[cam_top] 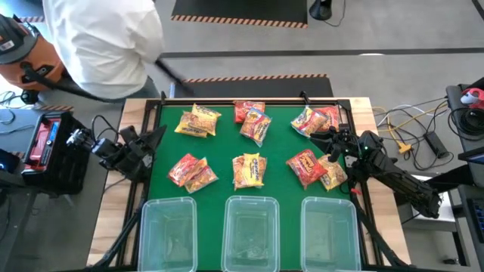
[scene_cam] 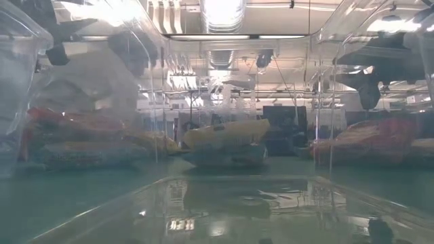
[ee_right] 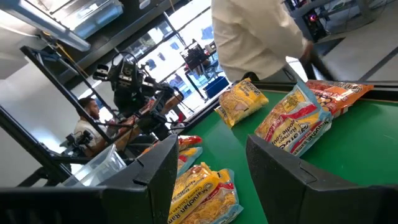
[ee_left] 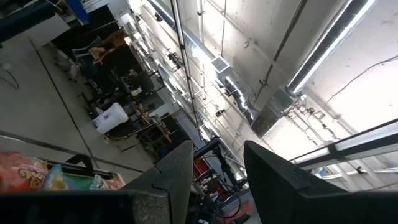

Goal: Sort Maruchan noodles
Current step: Put the orange noodle pack into the left transparent bin

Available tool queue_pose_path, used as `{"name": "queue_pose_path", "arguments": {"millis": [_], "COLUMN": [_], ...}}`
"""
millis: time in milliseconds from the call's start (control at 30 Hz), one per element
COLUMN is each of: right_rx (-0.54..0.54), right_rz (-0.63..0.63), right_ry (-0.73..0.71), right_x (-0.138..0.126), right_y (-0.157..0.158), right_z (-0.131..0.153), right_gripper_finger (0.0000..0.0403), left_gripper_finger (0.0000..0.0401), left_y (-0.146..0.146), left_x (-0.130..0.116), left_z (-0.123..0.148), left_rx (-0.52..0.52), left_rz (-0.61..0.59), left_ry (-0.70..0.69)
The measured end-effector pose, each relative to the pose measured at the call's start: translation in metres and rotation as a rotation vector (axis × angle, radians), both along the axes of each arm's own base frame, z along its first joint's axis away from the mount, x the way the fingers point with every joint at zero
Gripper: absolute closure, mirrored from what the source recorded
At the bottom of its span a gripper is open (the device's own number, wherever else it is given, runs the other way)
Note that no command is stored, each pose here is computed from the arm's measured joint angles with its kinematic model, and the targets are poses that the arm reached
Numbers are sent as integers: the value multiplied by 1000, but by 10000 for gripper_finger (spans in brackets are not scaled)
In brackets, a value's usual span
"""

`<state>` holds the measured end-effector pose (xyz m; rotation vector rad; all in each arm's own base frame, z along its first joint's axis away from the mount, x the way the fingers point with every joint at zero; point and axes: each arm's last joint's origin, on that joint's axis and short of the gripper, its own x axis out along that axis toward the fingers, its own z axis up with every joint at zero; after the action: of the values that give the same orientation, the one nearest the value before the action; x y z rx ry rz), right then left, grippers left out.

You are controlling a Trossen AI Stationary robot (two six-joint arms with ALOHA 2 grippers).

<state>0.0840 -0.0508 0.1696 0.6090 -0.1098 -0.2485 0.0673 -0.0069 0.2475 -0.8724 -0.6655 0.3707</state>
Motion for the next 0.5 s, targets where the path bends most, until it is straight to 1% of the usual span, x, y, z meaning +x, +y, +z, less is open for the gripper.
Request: {"name": "queue_pose_path", "arguments": {"millis": [100, 300, 400, 500], "right_rx": [0, 0, 0, 0], "right_rz": [0, 0, 0, 0], "right_ry": [0, 0, -1, 0], "right_x": [0, 0, 0, 0], "right_y": [0, 0, 0, 0], "right_z": [0, 0, 0, 0], "right_gripper_finger": [225, 225, 225, 225], "left_gripper_finger": [274, 274, 274, 274], "left_y": [0, 0, 1, 2], "left_x": [0, -1, -3, -5], "left_z": [5, 20, 26, 27], "left_rx": [15, 51, 40, 2], "left_rz": [0, -32, -60, -88], "left_ry": [24, 148, 235, 326]}}
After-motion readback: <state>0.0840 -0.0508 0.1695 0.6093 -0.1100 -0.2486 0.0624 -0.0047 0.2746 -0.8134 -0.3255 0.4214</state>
